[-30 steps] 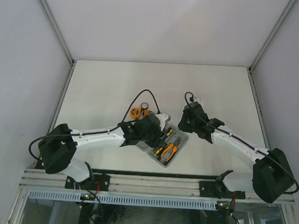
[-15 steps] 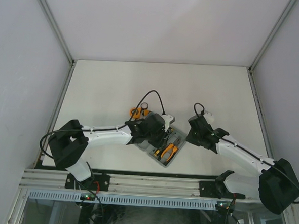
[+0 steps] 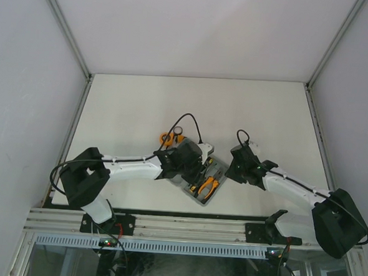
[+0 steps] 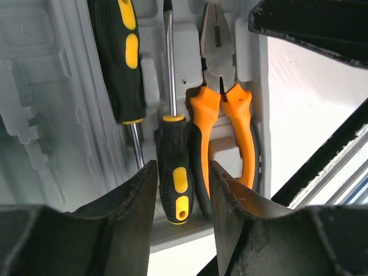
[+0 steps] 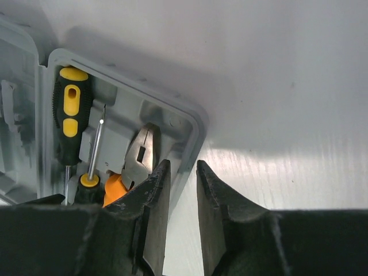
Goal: Sort the tools into containers
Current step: Adjust the storage box at the center of the board.
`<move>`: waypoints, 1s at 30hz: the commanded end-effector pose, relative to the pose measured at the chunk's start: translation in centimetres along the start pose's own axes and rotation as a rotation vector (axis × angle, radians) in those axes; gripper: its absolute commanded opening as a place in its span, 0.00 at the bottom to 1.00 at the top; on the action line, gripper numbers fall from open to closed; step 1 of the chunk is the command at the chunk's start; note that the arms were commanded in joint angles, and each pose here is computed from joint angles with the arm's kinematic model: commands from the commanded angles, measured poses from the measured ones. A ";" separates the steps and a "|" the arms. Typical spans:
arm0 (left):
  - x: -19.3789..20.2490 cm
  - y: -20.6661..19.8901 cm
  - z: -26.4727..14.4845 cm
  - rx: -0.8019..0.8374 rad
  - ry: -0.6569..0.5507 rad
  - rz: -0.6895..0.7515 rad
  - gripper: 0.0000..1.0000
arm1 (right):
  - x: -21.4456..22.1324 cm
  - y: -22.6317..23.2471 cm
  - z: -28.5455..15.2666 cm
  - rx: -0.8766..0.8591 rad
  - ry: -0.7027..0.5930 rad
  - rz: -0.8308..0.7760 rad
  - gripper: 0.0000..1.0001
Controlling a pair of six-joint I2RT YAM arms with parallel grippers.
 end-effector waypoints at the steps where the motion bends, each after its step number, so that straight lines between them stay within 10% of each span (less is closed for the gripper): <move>1: 0.7 0.3 0.3 0.017 0.001 -0.003 0.44 | -0.9 1.1 0.9 -0.049 -0.017 0.008 0.24; 30: 2.8 -0.5 -0.2 0.014 0.017 -0.089 0.32 | -4.4 1.3 -0.1 -0.030 -0.120 -0.102 0.24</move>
Point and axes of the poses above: each gripper's point midway between its finger pads, its own z axis out along the fingers, its own y axis along the line the jaws close on, x = y × z, the point moved 4 cm from there along -z, back along the fingers, and after that the axes turned 5 degrees about -z, right-handed, at the moved point
